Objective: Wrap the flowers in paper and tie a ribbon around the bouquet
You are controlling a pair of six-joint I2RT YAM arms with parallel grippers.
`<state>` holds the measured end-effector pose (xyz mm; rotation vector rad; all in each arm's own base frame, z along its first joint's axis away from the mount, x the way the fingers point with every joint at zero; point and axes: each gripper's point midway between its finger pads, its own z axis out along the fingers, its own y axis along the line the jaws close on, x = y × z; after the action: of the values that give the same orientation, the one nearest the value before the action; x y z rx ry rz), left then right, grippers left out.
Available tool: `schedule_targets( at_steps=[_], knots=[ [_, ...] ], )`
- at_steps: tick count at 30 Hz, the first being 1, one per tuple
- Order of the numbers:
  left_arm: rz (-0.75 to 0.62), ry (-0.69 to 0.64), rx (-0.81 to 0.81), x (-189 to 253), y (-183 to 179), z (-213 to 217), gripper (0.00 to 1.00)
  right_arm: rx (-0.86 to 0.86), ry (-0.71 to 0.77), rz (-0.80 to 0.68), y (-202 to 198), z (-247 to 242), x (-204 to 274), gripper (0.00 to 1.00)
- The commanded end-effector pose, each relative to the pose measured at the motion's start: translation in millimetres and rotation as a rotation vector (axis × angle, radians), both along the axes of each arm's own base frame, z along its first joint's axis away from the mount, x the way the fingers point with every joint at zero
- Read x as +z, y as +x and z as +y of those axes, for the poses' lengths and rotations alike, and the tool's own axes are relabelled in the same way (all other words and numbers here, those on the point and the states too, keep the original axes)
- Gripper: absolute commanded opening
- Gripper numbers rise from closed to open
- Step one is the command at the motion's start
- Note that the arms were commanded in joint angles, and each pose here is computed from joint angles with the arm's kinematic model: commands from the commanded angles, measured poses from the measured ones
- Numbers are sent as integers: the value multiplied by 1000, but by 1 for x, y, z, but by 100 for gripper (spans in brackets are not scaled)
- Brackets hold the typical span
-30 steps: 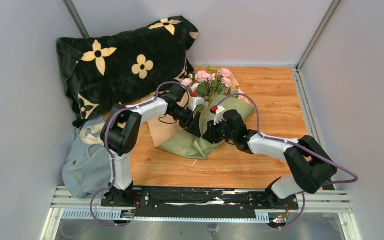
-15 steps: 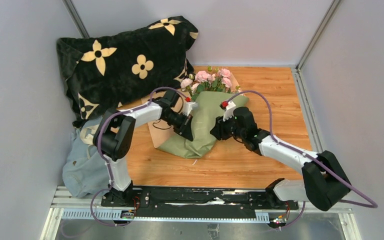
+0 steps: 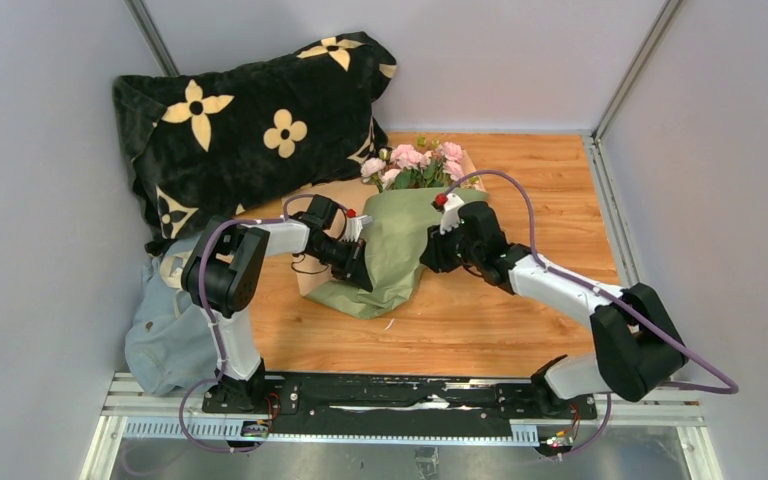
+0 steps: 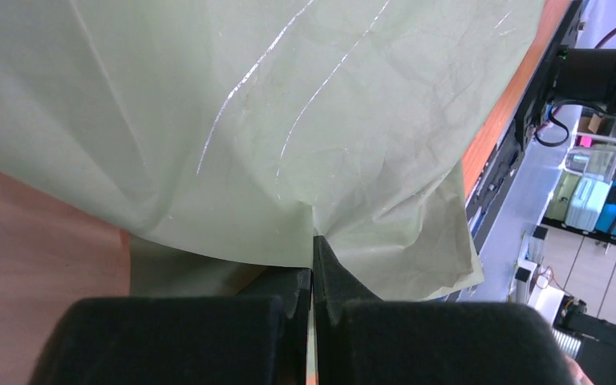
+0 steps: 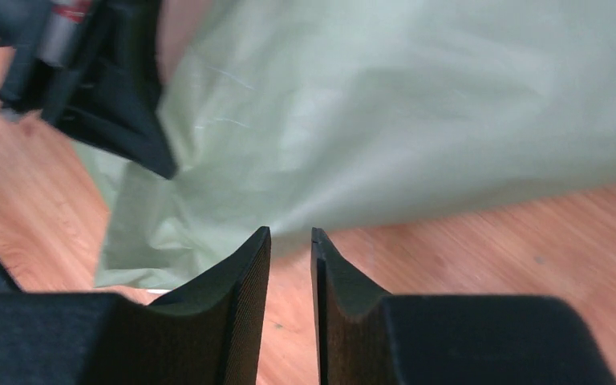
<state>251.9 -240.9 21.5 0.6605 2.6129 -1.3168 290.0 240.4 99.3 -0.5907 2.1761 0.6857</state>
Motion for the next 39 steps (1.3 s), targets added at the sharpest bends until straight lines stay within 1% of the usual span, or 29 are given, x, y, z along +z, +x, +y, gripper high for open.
schedule_targets(
  at_steps=[1, 4, 5, 6, 8, 11, 14, 17, 18, 19, 22, 25, 26, 28, 29, 30, 31, 32, 33, 34, 36, 39],
  knots=[
    [-7, 61, -6, -16, -3, 7, 0, 188, 51, -50, -25, 56, 27, 25],
    [-22, 68, -8, -14, 0, 8, 0, 255, 122, 60, -40, 81, 8, 10],
    [-24, 67, -10, -13, 0, 8, 0, 266, 131, 120, -46, 84, -8, 6],
    [-25, 69, -9, -13, 0, 8, 0, 262, 138, 161, -50, 85, -15, 4],
    [-28, 74, -10, -14, -1, 9, 0, 217, 81, 272, -61, 73, -48, 0],
    [-25, 80, -16, -15, -3, 10, 0, 95, -35, 362, -67, 38, -81, 0],
    [-23, 92, -17, -15, -4, 12, 0, -144, -145, 426, -64, -23, -101, 0],
    [-49, 90, -33, -13, -4, 13, 0, -355, -251, 421, -63, -79, -96, 0],
    [-56, 87, -34, -12, -4, 13, 0, -409, -261, 409, -62, -94, -91, 0],
    [-59, 87, -36, -12, -4, 13, 0, -427, -253, 386, -60, -99, -83, 0],
    [-65, 81, -40, -10, -5, 12, 0, -392, -216, 275, -45, -97, -51, 1],
    [-66, 85, -39, -10, -4, 13, 0, -255, -144, 173, -26, -72, -21, 3],
    [-65, 87, -38, -11, -4, 13, 0, -200, -82, 147, -20, -57, -12, 4],
    [-63, 88, -38, -11, -5, 12, 0, -52, 89, 86, -8, -15, 13, 4],
    [-61, 88, -38, -11, -5, 12, 0, 44, 177, 94, -8, 7, 22, 3],
    [-61, 90, -36, -11, -5, 13, 0, 94, 223, 107, -4, 21, 26, 1],
    [-58, 91, -37, -12, -5, 13, 0, 124, 231, 149, -1, 30, 21, 0],
    [-57, 91, -38, -11, -6, 13, 0, 134, 214, 203, 3, 36, 7, 0],
    [-58, 92, -38, -11, -6, 13, 0, 131, 208, 224, 5, 37, 0, 0],
    [-60, 93, -39, -11, -6, 13, 0, 100, 180, 274, 8, 33, -20, 0],
    [-60, 93, -41, -10, -7, 14, 0, 17, 147, 350, 16, 14, -48, 0],
    [-57, 94, -46, -10, -8, 14, 0, -153, 111, 407, 40, -31, -77, 0]
  ],
)
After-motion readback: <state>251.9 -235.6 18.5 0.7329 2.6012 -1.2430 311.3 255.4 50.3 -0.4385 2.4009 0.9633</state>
